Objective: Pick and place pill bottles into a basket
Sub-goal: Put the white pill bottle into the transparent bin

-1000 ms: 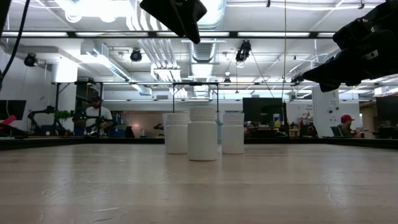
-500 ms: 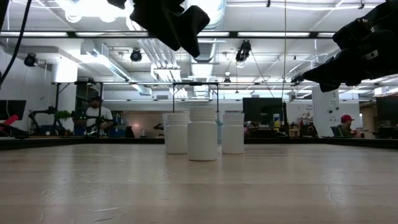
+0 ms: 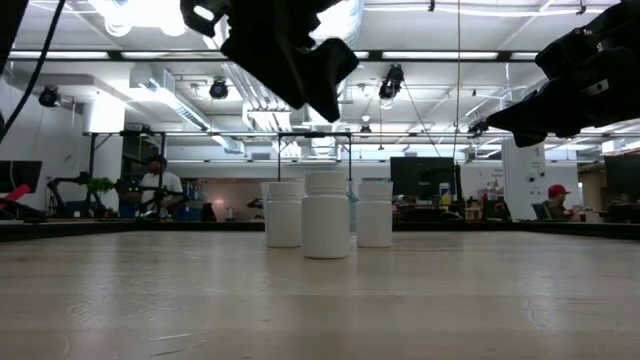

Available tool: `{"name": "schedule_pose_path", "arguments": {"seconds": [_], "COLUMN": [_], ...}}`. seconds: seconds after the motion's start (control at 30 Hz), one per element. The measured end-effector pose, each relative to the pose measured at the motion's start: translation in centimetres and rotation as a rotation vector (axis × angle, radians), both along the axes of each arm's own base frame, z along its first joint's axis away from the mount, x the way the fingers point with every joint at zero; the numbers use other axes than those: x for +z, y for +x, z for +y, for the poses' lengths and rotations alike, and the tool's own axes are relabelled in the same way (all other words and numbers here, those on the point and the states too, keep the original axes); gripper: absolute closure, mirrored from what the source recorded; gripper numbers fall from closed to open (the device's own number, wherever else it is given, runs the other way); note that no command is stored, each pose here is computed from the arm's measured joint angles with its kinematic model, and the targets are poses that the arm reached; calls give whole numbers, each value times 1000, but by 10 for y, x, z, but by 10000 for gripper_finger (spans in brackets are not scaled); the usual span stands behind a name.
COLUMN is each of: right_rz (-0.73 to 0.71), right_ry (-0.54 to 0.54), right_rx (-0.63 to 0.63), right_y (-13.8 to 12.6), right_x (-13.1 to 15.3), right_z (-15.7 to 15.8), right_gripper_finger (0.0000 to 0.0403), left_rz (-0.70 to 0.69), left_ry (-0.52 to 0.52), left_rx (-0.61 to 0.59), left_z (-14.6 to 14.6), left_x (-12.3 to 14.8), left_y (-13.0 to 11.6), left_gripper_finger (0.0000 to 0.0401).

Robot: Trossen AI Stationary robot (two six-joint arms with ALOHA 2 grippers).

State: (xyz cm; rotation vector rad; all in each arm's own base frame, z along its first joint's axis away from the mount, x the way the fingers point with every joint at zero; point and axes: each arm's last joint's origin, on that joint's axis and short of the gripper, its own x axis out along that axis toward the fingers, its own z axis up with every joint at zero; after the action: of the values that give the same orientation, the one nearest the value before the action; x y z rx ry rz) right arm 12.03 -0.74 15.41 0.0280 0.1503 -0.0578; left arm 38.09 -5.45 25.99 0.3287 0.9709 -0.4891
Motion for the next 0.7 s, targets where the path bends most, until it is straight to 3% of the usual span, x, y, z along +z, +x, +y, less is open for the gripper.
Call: {"name": "schedule_pose_path", "arguments": {"seconds": [0.7], "right_rz": [2], "right_ry": [0], "right_rx": [-3], "right_y": [0], "right_x": [0], "right_z": [0], "right_gripper_finger": [394], "left_rz": [24], "left_ry": [6], "left_rx": [12], "left_z": [3], "left_x": [-9], "left_y": [6], "left_gripper_finger": [184]}}
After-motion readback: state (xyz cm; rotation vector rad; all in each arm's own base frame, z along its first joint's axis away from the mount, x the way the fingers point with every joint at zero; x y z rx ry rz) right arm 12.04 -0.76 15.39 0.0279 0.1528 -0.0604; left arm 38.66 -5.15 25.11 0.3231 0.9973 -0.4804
